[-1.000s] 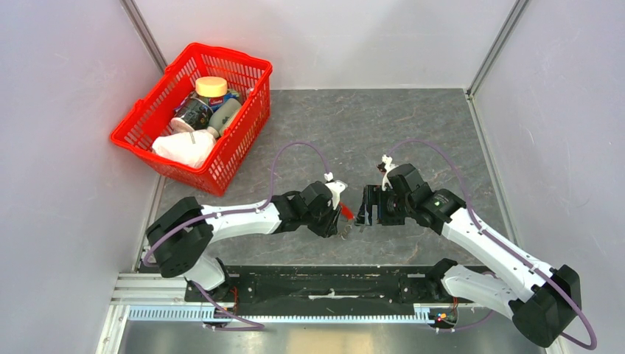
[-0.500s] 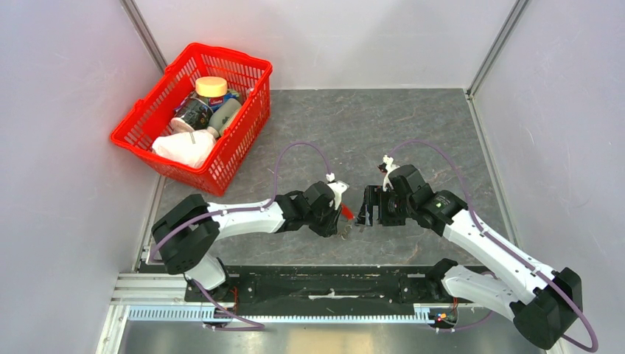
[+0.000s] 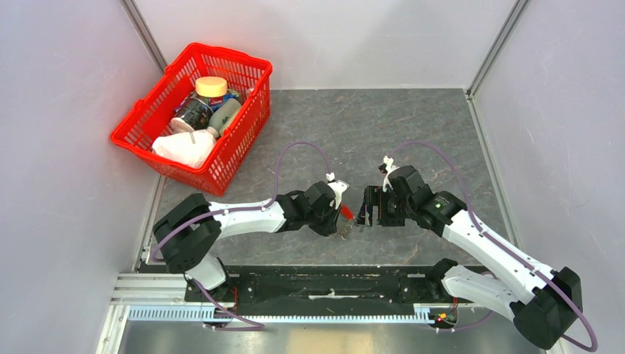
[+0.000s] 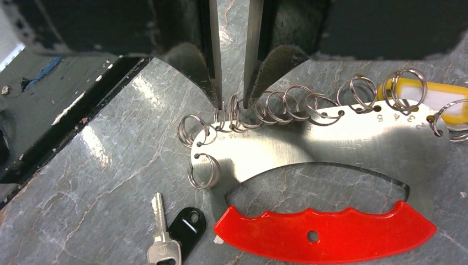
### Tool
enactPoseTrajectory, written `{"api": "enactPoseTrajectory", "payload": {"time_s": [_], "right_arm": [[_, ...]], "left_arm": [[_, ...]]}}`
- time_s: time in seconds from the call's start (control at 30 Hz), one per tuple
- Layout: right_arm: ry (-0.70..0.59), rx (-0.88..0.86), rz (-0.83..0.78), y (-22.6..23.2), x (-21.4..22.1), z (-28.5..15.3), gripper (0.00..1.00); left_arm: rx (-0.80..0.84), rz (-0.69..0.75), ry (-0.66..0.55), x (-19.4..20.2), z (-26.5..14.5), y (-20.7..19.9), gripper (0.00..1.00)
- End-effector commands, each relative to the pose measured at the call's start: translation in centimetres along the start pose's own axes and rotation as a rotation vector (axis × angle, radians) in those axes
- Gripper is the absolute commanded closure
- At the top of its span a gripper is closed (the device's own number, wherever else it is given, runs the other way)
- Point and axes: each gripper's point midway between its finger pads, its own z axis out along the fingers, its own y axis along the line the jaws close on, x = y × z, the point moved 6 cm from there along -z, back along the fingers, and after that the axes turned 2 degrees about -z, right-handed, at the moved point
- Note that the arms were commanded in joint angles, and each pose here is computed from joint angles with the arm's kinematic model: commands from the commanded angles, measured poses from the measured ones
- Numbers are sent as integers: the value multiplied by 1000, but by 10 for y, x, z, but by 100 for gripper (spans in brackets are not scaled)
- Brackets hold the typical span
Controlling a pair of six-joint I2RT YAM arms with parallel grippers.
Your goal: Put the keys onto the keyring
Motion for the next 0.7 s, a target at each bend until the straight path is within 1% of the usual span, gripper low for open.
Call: {"api": "enactPoseTrajectory", "payload": {"time_s": [0.0, 0.67], "right_arm": [[-26, -26, -1, 4, -3, 0, 17], [-6, -28, 5, 4, -2, 5, 17]], "left_arm": [[-8, 17, -61, -19, 1, -3, 74], [9, 15, -37, -11, 10, -3, 80]]}}
